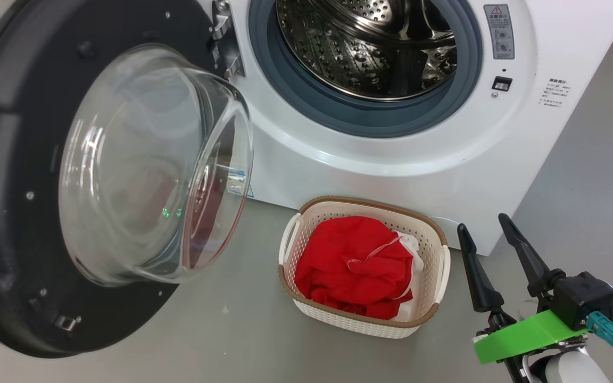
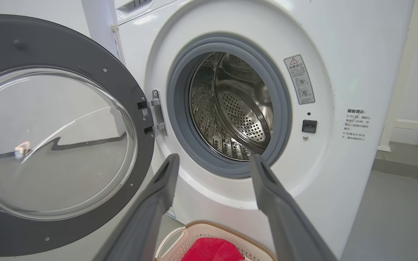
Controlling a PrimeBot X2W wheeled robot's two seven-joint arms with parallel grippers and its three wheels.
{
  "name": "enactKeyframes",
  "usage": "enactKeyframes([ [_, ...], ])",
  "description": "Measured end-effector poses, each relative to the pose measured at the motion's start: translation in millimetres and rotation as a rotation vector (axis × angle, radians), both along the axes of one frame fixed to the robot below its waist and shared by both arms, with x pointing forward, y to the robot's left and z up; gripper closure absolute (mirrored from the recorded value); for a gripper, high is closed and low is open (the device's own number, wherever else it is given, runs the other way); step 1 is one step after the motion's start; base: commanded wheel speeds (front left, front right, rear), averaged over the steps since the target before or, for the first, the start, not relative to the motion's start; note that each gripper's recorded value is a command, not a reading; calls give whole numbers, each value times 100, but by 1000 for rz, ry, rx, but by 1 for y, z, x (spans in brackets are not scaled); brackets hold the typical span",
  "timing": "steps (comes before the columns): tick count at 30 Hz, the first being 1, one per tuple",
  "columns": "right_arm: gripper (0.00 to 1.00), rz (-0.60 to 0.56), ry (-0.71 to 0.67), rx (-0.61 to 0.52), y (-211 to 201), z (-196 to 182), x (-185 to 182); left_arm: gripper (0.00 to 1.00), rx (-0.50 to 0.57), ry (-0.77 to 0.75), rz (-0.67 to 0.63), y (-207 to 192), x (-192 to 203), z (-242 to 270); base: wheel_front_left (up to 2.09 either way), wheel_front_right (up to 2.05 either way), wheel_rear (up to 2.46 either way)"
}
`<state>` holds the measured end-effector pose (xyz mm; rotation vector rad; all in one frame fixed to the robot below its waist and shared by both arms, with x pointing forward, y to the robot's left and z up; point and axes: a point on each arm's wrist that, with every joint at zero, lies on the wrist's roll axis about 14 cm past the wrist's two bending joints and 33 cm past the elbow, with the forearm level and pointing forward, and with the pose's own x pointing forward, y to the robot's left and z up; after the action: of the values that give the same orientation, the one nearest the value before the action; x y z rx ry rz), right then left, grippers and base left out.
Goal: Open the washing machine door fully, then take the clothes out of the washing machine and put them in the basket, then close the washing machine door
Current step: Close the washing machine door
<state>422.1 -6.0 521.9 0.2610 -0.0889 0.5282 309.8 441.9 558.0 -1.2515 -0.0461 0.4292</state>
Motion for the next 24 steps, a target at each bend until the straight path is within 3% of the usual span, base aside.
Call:
enactKeyframes([
  [24, 0, -27, 35, -29, -12, -14, -3, 100, -19, -117, -130, -80, 6, 17, 0, 0, 0],
])
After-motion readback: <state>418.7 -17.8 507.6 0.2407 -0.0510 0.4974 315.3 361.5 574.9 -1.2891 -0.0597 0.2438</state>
